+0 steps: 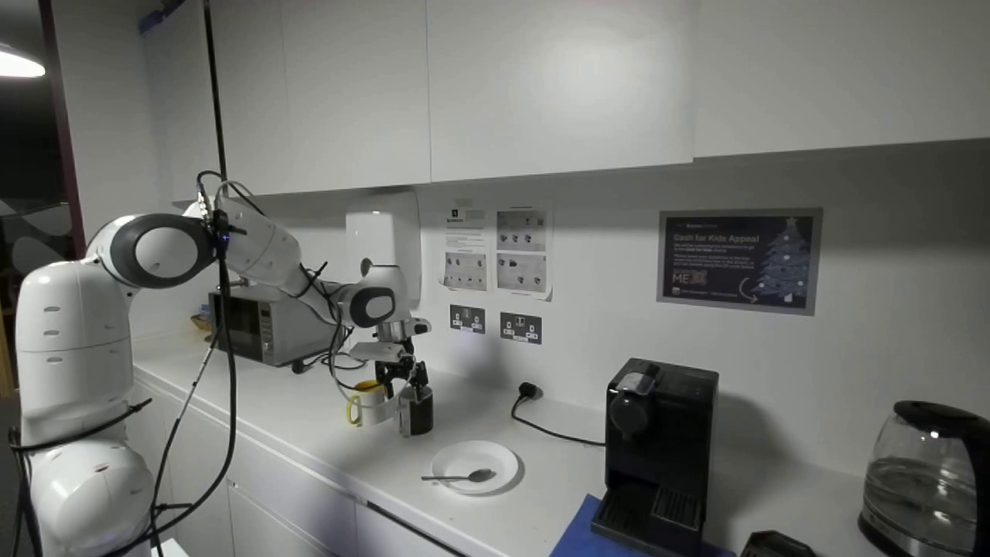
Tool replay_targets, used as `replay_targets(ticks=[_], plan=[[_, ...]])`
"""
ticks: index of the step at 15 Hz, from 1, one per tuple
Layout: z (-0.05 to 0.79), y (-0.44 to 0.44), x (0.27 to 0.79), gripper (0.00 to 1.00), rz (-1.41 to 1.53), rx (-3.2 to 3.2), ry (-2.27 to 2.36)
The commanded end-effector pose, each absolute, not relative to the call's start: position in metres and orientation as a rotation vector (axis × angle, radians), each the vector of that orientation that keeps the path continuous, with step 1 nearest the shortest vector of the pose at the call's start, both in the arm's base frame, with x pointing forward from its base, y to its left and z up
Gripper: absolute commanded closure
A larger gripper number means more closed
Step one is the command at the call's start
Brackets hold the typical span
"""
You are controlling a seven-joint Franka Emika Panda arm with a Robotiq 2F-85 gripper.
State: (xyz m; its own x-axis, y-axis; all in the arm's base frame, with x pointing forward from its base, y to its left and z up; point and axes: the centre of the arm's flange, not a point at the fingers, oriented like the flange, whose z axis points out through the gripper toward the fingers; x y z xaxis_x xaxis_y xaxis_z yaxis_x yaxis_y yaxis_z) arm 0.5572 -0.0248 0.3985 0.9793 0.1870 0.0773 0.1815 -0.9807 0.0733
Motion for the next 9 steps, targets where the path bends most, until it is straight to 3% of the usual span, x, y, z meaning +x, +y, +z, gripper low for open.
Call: replay_targets(ticks=[1, 9], plan=[[0.428, -0.023, 0.546, 0.0, 0.191, 3.039, 0.363], [0.47, -0.01, 0.531, 0.0, 0.269, 3.032, 0.428]])
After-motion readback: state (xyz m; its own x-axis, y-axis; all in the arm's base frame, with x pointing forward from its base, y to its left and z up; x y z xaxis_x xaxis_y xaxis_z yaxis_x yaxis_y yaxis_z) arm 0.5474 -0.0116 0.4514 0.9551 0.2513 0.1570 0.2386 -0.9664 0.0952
